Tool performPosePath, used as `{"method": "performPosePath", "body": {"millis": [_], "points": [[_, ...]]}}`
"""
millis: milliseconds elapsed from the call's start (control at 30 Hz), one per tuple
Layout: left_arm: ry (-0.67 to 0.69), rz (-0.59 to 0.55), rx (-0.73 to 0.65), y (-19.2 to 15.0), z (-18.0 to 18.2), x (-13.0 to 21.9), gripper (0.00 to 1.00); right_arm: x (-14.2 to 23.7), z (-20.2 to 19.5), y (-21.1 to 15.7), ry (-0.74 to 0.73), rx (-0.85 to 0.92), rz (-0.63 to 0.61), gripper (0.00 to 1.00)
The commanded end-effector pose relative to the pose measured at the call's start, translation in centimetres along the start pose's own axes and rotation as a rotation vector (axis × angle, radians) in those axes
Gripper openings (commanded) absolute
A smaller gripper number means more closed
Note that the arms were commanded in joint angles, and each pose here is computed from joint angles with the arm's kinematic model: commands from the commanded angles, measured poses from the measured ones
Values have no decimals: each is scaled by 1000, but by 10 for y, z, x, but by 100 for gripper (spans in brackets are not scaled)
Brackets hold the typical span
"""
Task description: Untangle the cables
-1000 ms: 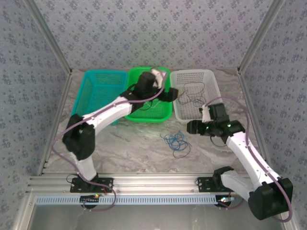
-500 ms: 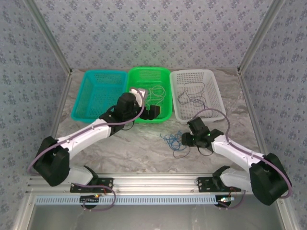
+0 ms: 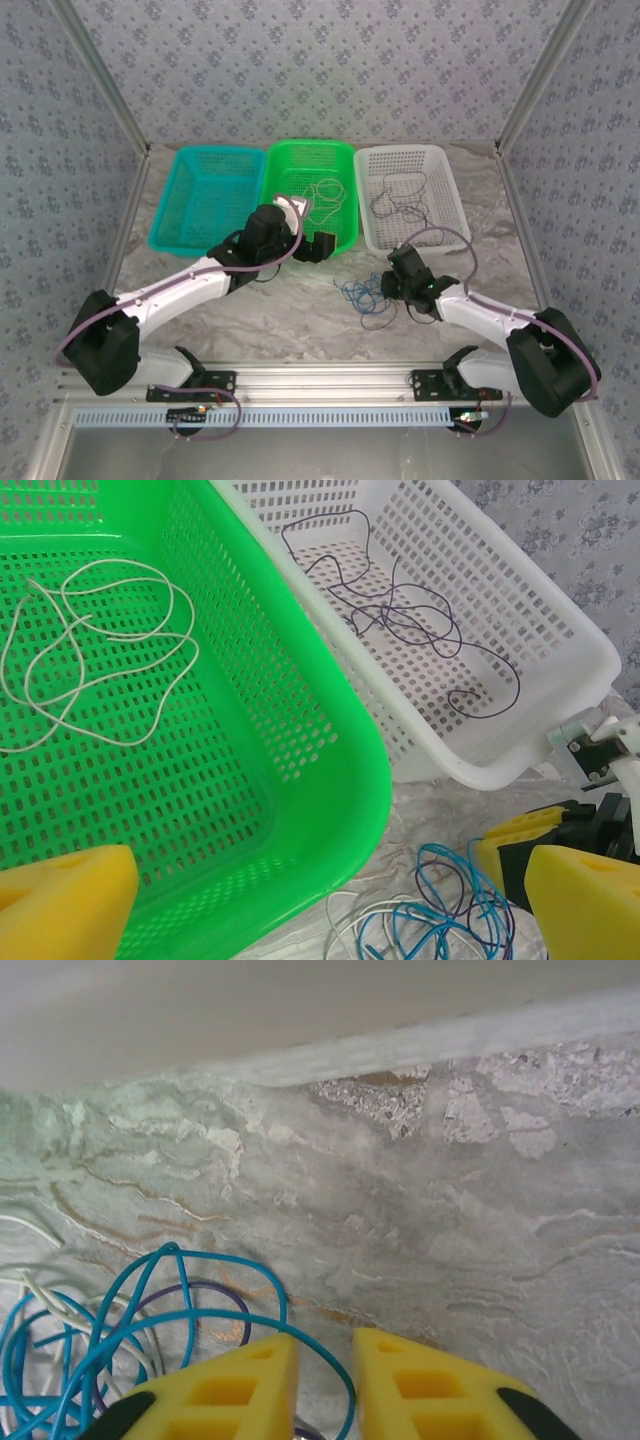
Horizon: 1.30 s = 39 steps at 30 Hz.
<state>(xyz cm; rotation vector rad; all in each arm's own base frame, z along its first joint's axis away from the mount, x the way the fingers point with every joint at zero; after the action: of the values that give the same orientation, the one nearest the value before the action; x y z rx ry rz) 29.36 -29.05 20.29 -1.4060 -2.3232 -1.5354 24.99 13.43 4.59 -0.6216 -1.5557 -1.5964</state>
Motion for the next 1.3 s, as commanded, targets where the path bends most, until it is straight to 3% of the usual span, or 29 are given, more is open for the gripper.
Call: {"method": "performPosePath", "body": {"millis": [0, 67, 600, 1267], "points": [[-15, -51, -9, 9, -6, 7, 99, 2, 1, -8, 24, 5, -4, 15], [-17, -52, -5, 8, -6, 7, 100, 3, -2, -12, 20, 1, -1, 0], [4, -55, -1, 4, -2, 7, 100, 56, -9, -3, -1, 35, -140, 0], [2, 15, -50, -16, 1, 4, 100, 85, 33, 38, 194, 94, -240, 0]]}}
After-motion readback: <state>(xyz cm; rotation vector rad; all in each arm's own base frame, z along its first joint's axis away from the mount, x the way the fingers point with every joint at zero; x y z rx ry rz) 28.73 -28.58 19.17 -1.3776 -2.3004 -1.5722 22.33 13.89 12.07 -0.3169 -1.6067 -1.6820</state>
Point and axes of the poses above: each hand's point on the last joint's axis, 136 mm out from that joint toward the fingers, its own x axis back along the fingers, its own z axis along the line the jaws close on, y = z × x, the point moved 1 cm from there along x, back along the fingers, and after that the axes turned 11 degrees about x, right-handed, at the moved point
